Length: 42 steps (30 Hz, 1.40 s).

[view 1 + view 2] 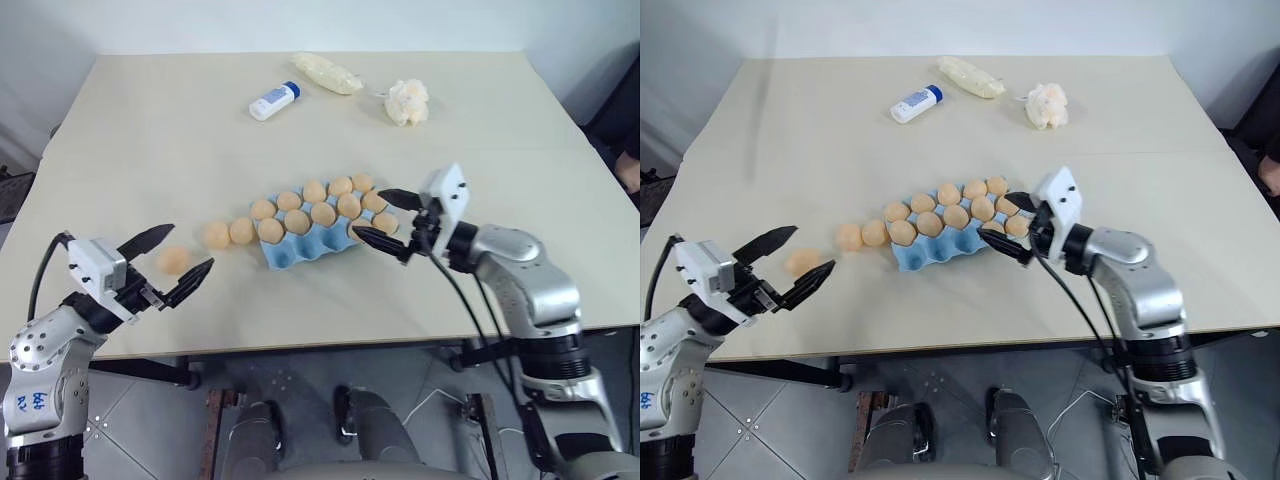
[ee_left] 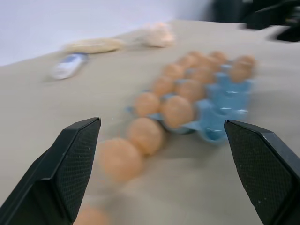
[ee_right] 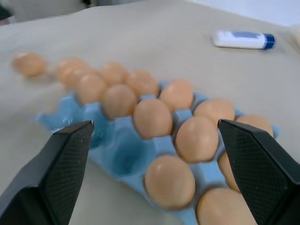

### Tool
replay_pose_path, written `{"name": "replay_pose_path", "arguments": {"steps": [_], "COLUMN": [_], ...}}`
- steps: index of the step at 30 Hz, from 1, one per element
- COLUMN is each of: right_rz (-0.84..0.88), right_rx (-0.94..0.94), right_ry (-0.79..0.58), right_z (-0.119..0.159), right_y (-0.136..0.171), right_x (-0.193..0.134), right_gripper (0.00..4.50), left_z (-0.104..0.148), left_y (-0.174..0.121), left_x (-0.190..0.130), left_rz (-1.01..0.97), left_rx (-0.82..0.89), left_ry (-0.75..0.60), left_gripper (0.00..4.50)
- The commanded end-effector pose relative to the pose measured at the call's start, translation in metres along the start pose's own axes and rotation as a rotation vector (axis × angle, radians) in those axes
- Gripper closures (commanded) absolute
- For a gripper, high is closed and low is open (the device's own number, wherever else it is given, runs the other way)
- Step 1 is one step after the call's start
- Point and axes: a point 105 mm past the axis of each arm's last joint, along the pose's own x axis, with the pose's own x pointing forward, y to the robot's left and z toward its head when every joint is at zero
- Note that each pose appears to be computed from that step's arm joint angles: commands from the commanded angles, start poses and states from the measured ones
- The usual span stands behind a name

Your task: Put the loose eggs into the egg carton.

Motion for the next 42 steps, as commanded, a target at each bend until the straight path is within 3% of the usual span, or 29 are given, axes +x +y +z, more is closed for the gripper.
{"name": "replay_pose_path", "arguments": {"steps": [1,5,10,19,26,41,42], "right_rz": [0.135,0.251,0.32,0.327,0.339,0.294,0.291], "right_rx": [-0.049,-0.088,-0.075,-0.055,-0.053,-0.049,-0.05], "right_ry": [-0.041,-0.006,-0.087,0.013,0.011,0.039,0.043], "right_z": [0.011,0.006,0.015,-0.002,-0.001,0.001,0.001], "right_y": [0.009,0.009,-0.006,-0.009,-0.006,-0.002,-0.002], "right_x": [-0.02,-0.046,-0.07,-0.076,-0.076,-0.085,-0.085], "right_gripper": [0.06,0.06,0.06,0.06,0.06,0.06,0.02], "left_z": [0.012,0.007,-0.014,-0.017,-0.016,-0.049,-0.052], "left_y": [0.01,0.017,0.02,0.012,0.009,0.02,0.021], "left_x": [-0.005,-0.015,-0.042,-0.049,-0.032,0.021,0.025], "left_rz": [0.156,0.307,0.417,0.481,0.438,0.367,0.358], "left_rx": [0.022,-0.008,-0.093,-0.127,-0.125,-0.152,-0.147], "left_ry": [-0.027,0.009,0.118,0.149,0.137,0.158,0.167], "left_gripper": [0.0,0.0,0.0,0.0,0.0,0.0,0.2]}}
